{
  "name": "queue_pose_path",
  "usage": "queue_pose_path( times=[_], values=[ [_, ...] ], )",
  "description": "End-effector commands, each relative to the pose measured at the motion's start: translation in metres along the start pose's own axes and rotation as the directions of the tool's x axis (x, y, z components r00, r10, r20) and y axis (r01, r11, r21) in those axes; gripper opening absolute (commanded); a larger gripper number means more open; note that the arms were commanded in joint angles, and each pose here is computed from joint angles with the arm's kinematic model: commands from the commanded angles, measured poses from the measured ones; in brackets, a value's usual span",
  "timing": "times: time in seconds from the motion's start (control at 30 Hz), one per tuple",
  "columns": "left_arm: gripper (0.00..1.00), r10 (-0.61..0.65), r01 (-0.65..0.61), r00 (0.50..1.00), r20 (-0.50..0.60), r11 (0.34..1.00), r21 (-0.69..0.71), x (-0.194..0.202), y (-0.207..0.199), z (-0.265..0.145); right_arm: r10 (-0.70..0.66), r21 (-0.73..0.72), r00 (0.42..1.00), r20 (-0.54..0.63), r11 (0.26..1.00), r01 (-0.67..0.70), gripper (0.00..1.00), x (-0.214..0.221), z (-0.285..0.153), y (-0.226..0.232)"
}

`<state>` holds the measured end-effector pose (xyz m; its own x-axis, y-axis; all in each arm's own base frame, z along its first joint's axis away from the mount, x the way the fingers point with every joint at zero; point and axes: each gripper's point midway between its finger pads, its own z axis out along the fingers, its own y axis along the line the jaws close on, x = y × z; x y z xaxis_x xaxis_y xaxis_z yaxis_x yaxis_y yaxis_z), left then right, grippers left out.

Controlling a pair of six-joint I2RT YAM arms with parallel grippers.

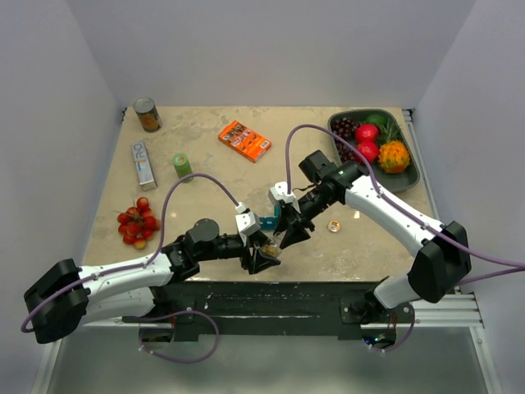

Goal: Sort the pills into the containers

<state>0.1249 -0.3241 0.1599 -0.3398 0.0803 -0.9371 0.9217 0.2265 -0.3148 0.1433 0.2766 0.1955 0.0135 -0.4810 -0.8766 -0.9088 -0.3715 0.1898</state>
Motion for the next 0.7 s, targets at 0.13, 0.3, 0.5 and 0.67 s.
queue_pose_path(
  times=[0.13, 0.3, 0.5, 0.67],
  values=[
    [0.68, 0.026, -0.027, 0.998, 0.06, 0.999, 0.019, -0.013, -0.006, -0.003, -0.036, 0.025, 0.999, 0.036, 0.999, 0.035, 0.0, -0.016, -0.013, 0.004],
    [0.68, 0.017, -0.019, 0.998, 0.062, 0.999, 0.031, -0.013, -0.007, -0.001, -0.034, 0.018, 0.997, 0.065, 0.999, 0.033, 0.0, -0.02, -0.014, 0.004],
    [0.69, 0.008, -0.01, 0.997, 0.077, 1.0, 0.023, -0.016, -0.005, 0.003, -0.03, 0.01, 0.996, 0.081, 1.0, 0.029, 0.0, -0.02, -0.014, 0.006],
    [0.69, 0.008, -0.01, 0.994, 0.107, 1.0, 0.019, -0.023, -0.004, 0.006, -0.027, 0.008, 0.996, 0.09, 1.0, 0.027, 0.0, -0.02, -0.014, 0.005]
  ],
)
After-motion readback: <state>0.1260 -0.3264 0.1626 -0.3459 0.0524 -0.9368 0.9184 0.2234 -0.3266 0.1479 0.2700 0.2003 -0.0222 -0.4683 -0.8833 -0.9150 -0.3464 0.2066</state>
